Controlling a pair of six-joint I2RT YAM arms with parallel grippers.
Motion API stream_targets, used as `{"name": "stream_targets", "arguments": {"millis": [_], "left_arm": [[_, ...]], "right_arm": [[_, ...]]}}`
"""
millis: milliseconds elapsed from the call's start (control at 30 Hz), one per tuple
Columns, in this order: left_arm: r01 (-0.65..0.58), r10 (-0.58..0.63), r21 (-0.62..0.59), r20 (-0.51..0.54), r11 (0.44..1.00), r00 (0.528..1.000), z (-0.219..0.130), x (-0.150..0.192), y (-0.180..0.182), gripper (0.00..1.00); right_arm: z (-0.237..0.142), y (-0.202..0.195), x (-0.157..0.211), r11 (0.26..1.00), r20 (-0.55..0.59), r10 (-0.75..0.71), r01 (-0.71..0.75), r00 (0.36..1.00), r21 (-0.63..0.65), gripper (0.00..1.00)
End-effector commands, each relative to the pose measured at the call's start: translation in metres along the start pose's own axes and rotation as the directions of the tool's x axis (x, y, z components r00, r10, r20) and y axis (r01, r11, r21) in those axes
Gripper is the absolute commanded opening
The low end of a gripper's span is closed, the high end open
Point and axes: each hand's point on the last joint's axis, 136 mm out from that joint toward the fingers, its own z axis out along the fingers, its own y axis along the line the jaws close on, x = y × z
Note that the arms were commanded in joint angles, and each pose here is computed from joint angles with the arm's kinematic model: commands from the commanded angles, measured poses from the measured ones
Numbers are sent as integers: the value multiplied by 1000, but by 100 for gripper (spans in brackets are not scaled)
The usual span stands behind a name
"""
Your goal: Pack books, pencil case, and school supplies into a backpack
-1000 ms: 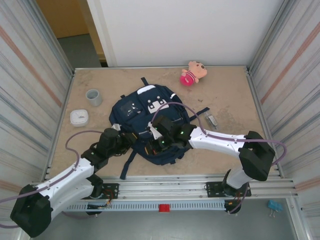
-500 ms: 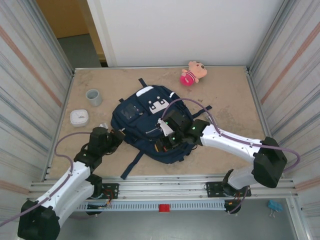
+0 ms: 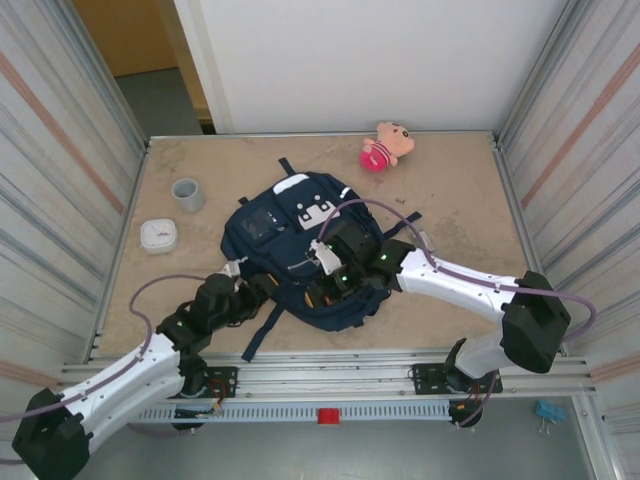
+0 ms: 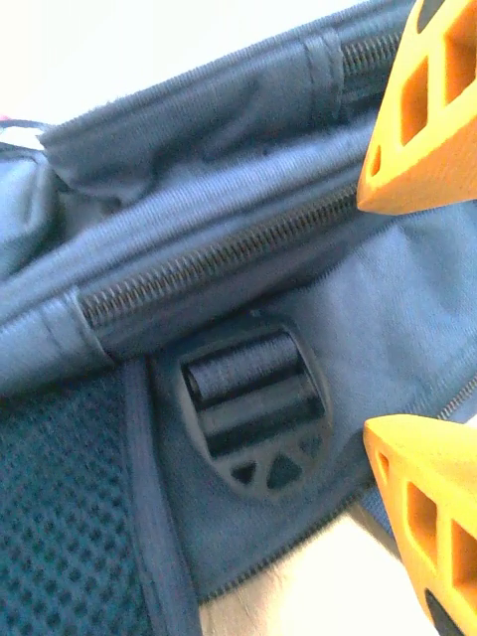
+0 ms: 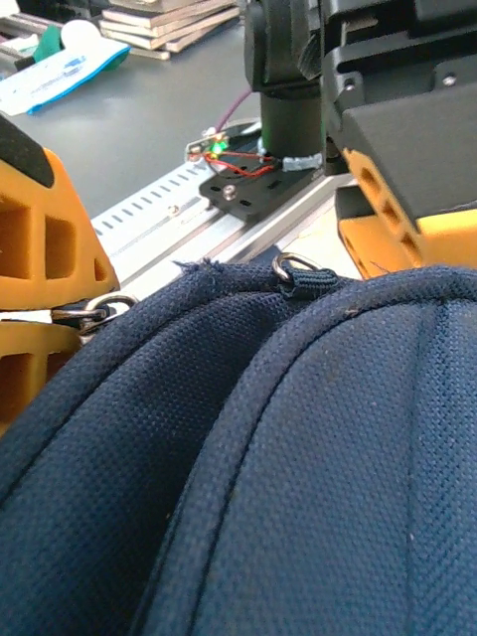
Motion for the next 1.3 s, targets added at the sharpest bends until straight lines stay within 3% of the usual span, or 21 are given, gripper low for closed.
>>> {"name": "stream_targets", "arguments": {"millis": [0,333,700,900,1167,1267], "left_arm": [[6,-13,121,60,993,998,-2,-14,-40,57],[2,-10,183,45,983,999,3,-9,-57,56],[30,-51,170,118,985,992,-31,-19,-42,56],[63,-81,192,87,979,993,-23,-14,-43,57],[63,-74,193,49,979,996,-1,-11,-54,51],[63,-73,175,51,983,996,6,-11,-53,41]], "right_arm": [[-4,31,-12,994,30,-58,60,998,-96,0],[0,34,-15,993,35,-53,57,998,-107,0],[-1,33,-21,992,58,-38,45,998,-115,0],[2,39,-22,990,50,-47,53,998,-131,0],[4,48,-21,987,47,-61,67,997,-148,0],[2,50,-21,985,49,-63,70,997,-155,0]]}}
